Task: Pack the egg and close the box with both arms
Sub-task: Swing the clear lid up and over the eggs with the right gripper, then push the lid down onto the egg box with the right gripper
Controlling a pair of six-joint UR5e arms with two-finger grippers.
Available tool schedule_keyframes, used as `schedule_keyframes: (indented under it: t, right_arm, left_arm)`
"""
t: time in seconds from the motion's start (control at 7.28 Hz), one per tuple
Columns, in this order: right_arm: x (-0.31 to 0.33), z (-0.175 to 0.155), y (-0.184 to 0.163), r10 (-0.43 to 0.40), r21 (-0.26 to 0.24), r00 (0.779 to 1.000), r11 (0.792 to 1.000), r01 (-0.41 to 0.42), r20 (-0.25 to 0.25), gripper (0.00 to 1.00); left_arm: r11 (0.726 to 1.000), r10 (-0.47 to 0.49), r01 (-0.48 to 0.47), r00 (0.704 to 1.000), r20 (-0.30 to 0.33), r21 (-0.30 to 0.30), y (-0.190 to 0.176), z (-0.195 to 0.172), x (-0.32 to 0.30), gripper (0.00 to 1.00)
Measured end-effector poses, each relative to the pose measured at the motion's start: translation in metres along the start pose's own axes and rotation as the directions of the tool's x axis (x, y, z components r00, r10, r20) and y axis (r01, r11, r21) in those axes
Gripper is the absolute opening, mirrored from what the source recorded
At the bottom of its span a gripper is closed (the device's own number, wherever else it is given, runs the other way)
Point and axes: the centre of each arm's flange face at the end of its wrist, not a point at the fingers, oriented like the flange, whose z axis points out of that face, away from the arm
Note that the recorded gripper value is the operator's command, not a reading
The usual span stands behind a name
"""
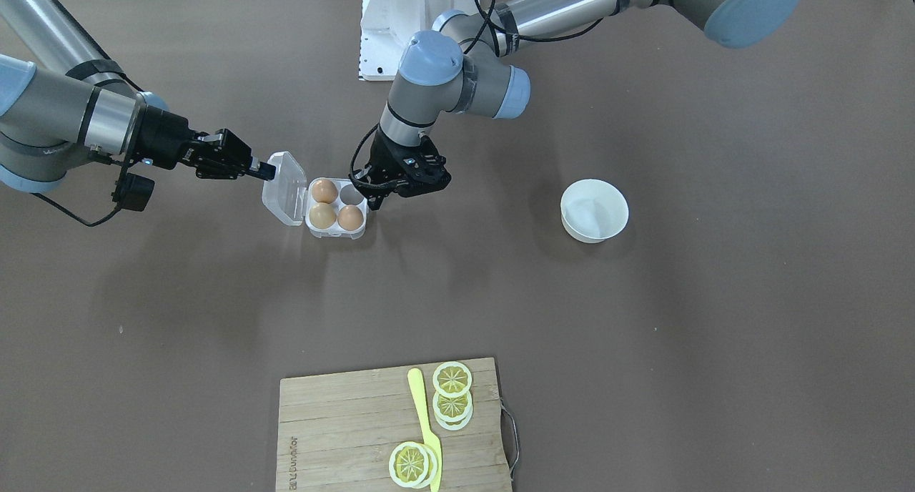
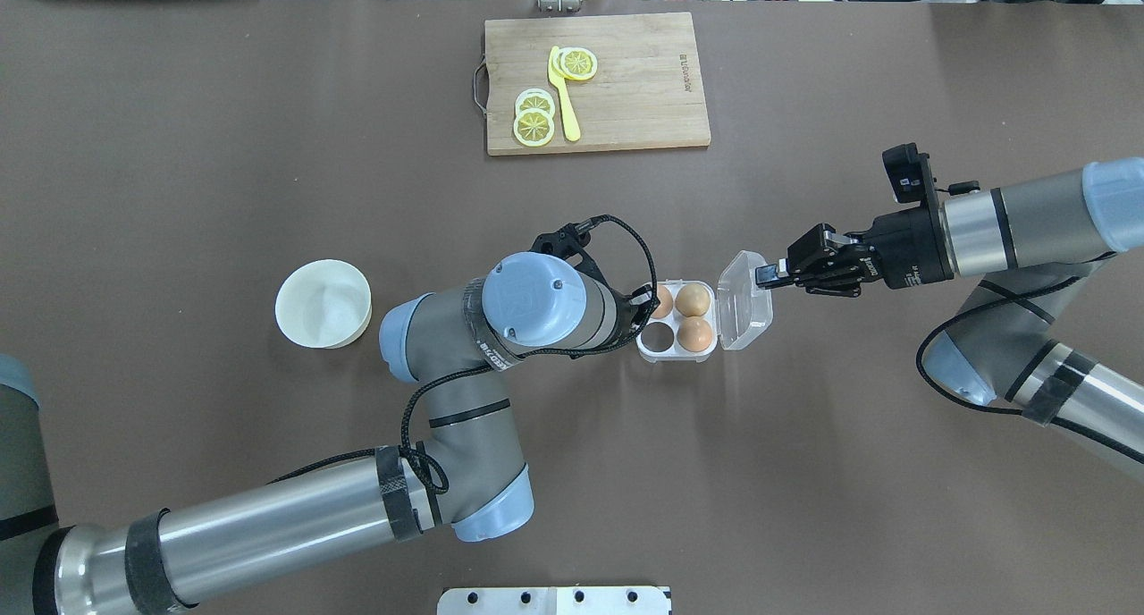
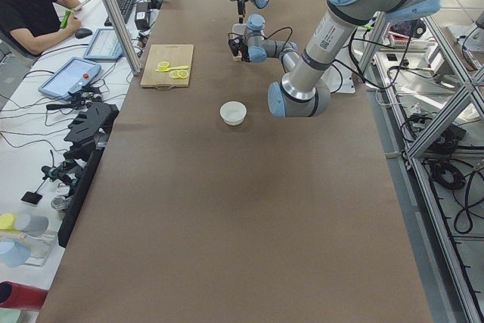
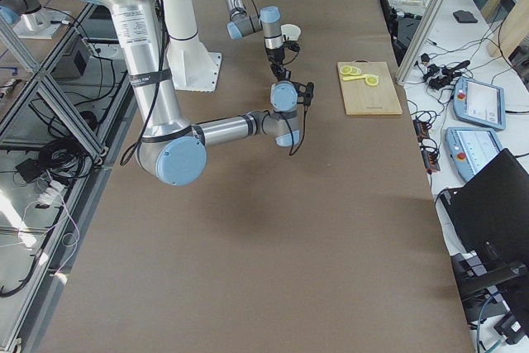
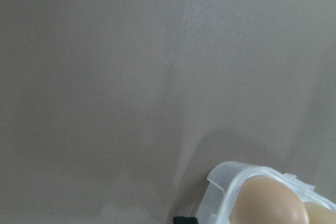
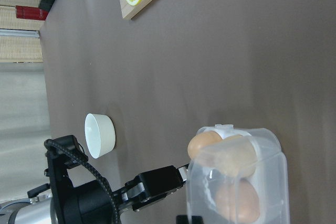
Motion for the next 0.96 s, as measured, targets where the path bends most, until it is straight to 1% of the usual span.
schedule_keyframes:
  t: [0.41, 0.96]
  right_arm:
    - [-0.024, 0.008, 0.0, 0.002, -0.001, 1.0, 1.0, -0.002, -0.003, 0.0]
    - [-0.037, 0.014, -0.001, 0.006, -0.002, 1.0, 1.0, -0.006, -0.007, 0.0]
  left_arm:
    - [1.0, -0.004, 0.004, 1.0, -0.012, -0.004, -0.001, 0.0, -0.002, 0.0]
    - [1.0, -0.01, 0.01, 1.0, -0.017, -0.007, 0.0, 0.0, -0.003, 0.0]
